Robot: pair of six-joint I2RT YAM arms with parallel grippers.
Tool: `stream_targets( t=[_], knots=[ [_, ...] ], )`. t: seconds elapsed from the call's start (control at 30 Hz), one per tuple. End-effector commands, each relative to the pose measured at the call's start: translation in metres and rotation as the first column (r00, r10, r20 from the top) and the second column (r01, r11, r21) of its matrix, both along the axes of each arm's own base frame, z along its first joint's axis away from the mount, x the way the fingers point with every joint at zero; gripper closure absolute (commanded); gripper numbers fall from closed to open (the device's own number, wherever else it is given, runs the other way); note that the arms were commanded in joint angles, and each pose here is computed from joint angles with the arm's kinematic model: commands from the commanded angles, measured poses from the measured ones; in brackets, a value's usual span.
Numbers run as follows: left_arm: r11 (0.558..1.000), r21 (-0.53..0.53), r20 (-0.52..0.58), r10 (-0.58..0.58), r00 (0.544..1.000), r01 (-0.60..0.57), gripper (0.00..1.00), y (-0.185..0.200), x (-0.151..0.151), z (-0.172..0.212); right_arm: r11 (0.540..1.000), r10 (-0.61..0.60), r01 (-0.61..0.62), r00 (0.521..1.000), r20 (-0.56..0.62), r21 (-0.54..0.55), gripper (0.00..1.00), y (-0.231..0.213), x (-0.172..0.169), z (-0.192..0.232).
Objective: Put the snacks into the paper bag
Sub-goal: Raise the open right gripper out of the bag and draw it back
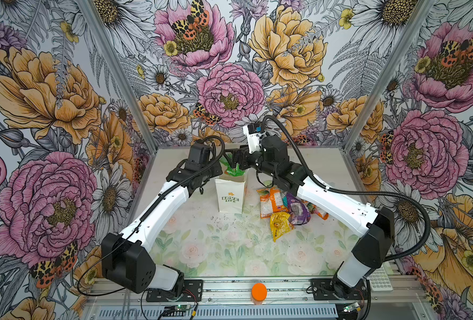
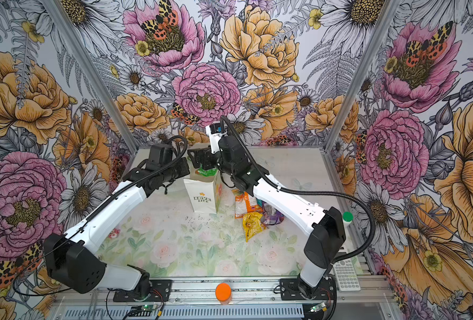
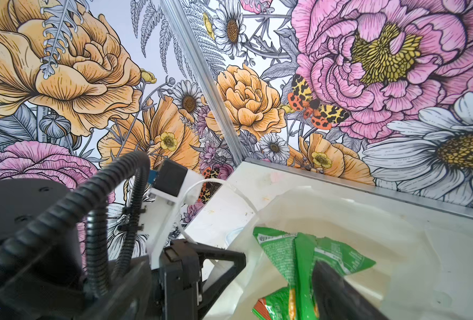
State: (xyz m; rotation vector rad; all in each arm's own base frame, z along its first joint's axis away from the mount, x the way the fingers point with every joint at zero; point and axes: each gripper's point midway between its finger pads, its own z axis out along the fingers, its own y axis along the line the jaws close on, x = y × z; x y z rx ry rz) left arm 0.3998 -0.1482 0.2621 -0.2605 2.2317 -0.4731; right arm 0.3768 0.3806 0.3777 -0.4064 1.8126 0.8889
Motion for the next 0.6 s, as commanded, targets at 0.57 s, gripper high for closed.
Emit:
stream_targets(
  t=[0.57],
  knots=[
    [0.977,-0.211,0.076,-0.022,0.997,0.038,1.0,-0.012,0.004,0.021,0.997,-0.073,0.076,0.991,0.112,-0.024,0.07,-0.038,-0.013,0.027]
  ],
)
